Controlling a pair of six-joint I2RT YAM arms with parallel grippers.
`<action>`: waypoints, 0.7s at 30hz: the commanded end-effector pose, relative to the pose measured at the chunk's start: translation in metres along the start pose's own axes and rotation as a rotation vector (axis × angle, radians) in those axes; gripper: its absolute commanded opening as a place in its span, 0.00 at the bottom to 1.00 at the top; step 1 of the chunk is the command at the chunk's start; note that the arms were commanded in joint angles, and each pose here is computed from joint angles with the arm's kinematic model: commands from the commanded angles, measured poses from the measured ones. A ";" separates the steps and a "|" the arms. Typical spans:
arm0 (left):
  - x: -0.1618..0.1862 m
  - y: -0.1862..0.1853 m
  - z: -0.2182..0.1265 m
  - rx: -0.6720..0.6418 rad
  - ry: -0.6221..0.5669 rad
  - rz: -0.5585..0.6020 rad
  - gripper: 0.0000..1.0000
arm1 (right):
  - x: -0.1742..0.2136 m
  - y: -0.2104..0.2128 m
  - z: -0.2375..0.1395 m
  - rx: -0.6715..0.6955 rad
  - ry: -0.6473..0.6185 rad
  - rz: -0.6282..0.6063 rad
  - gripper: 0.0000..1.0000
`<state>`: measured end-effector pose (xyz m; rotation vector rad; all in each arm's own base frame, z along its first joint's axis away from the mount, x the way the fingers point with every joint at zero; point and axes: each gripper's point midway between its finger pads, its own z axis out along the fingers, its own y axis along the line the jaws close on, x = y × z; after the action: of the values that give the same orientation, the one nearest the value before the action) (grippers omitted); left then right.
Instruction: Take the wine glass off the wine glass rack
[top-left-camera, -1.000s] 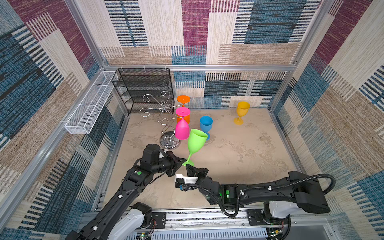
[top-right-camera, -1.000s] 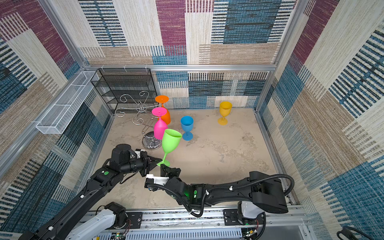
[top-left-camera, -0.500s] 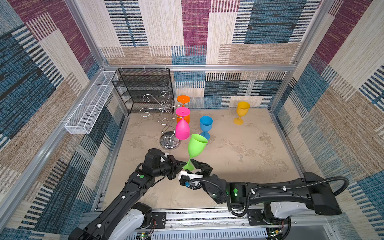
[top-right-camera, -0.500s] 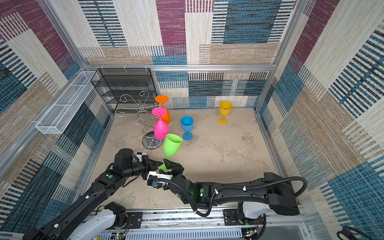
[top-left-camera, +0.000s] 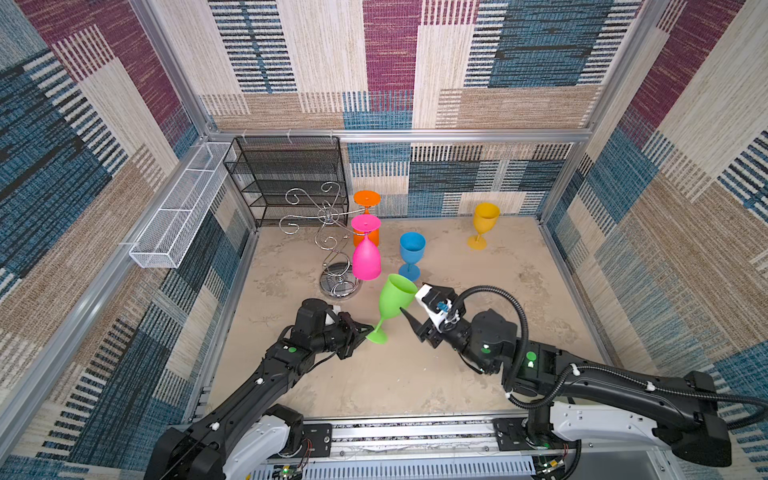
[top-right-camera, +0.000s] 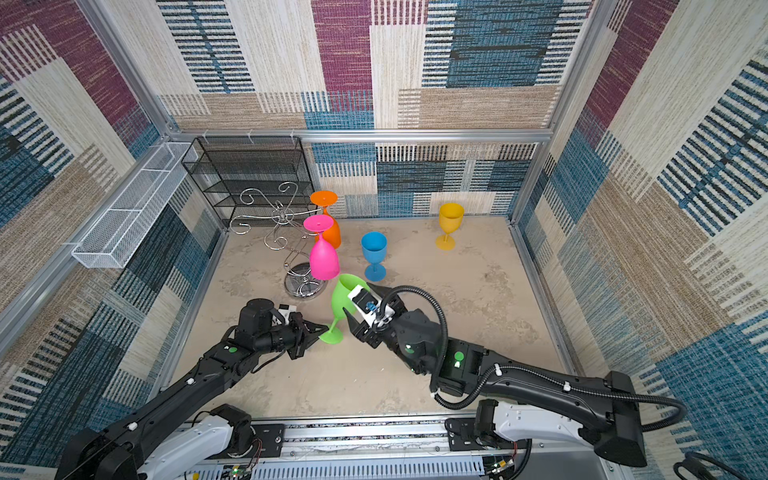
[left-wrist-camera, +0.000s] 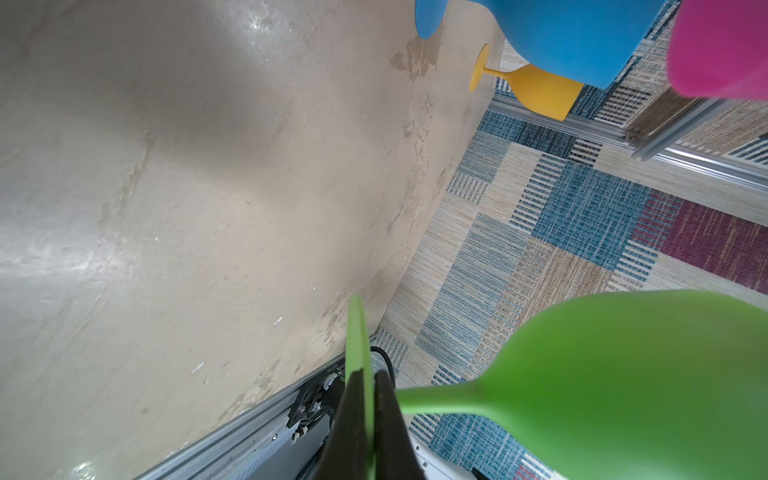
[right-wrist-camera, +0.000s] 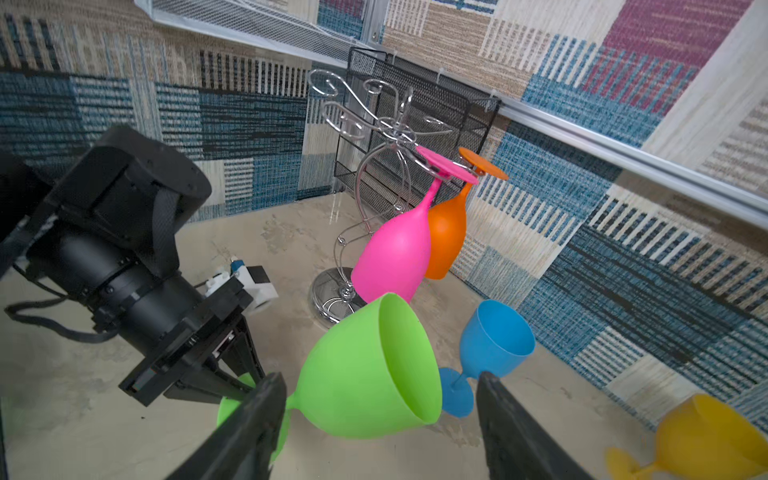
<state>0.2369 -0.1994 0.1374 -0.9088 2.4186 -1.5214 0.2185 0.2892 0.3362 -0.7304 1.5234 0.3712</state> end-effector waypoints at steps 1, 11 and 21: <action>-0.002 -0.012 0.003 0.050 0.005 0.114 0.00 | 0.007 -0.004 0.002 -0.107 0.064 0.209 0.73; -0.012 -0.006 0.012 0.016 -0.008 0.236 0.00 | 0.034 -0.023 0.024 -0.282 0.245 0.546 0.63; -0.013 -0.016 0.020 0.087 0.005 0.356 0.00 | 0.031 -0.024 0.033 -0.277 0.309 0.657 0.55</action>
<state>0.2556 -0.2053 0.1219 -0.5860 2.4165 -1.4430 0.2636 0.2831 0.3064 -0.5316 1.9819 0.9595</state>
